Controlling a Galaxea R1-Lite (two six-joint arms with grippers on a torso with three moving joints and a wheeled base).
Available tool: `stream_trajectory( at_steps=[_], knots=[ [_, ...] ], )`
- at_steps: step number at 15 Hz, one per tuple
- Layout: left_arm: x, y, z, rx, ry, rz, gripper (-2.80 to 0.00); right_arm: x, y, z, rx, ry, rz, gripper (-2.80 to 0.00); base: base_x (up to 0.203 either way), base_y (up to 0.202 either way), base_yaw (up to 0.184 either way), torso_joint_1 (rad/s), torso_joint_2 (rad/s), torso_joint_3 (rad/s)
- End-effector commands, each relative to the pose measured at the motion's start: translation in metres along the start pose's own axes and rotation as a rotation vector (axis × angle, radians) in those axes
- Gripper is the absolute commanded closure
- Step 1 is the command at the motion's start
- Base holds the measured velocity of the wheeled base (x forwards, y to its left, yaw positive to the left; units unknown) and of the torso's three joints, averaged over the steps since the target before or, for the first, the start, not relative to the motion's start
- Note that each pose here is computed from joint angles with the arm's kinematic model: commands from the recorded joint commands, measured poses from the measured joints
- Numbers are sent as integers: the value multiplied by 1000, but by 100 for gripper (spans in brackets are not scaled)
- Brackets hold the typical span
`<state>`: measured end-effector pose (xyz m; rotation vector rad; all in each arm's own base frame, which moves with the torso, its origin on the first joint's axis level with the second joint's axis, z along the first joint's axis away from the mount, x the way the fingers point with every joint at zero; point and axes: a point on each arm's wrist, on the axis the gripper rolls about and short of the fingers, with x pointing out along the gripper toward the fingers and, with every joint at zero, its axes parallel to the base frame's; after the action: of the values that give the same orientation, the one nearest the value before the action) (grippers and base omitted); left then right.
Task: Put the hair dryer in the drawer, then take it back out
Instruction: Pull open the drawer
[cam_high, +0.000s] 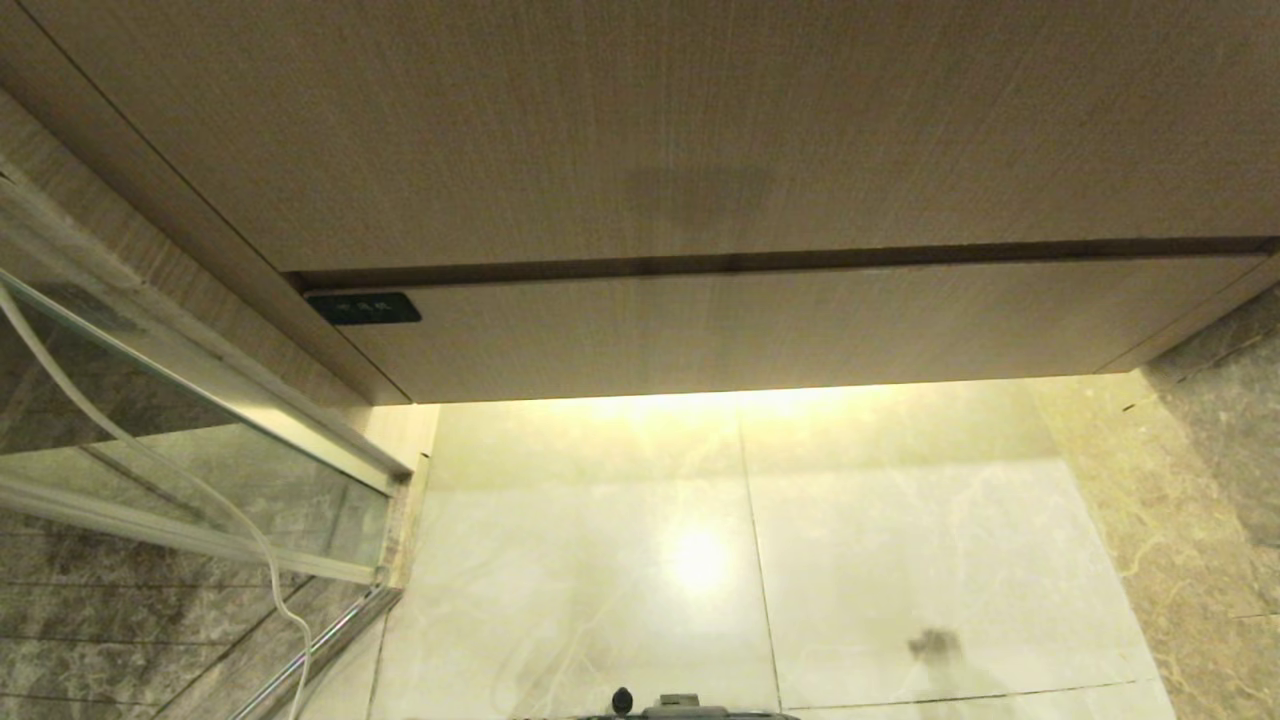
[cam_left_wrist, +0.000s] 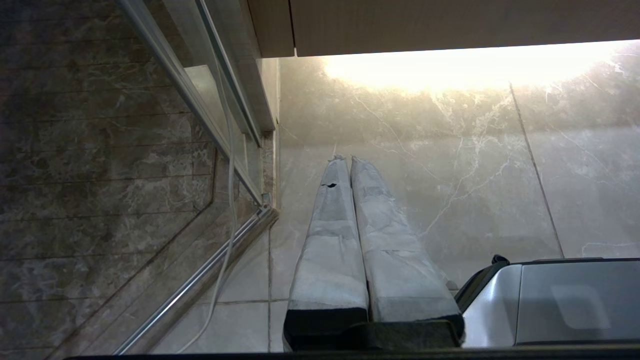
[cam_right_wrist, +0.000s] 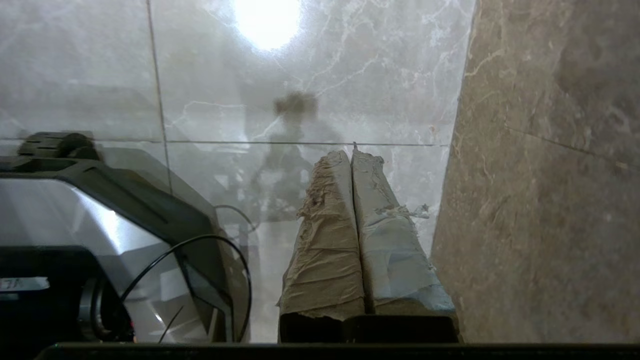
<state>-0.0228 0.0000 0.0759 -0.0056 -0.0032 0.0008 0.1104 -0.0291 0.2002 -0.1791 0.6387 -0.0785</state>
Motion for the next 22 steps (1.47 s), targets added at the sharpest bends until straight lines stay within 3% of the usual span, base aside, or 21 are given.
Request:
stream_trajectory(
  at_steps=[1, 5, 8, 11, 13, 16, 22],
  knots=[
    [0, 0, 0, -1, 0, 1, 0, -38, 13, -24, -8, -135, -24, 0, 0, 0, 0, 0, 0, 0],
    [0, 0, 0, -1, 1, 0, 0, -65, 34, -86, 21, -268, 0, 0, 0, 0, 0, 0, 0, 0],
    [0, 0, 0, -1, 2, 1, 0, -64, 42, -131, 4, -361, 81, 0, 0, 0, 0, 0, 0, 0],
    [0, 0, 0, -1, 2, 1, 0, -55, 48, -164, -1, -487, 102, 0, 0, 0, 0, 0, 0, 0],
    [0, 0, 0, -1, 0, 1, 0, -44, 50, -172, 40, -586, 83, 0, 0, 0, 0, 0, 0, 0],
    [0, 0, 0, -1, 2, -1, 0, -38, 50, -174, 107, -645, 71, 0, 0, 0, 0, 0, 0, 0],
    [0, 0, 0, -1, 1, 0, 0, -37, 50, -174, 123, -645, 74, 0, 0, 0, 0, 0, 0, 0]
  ],
)
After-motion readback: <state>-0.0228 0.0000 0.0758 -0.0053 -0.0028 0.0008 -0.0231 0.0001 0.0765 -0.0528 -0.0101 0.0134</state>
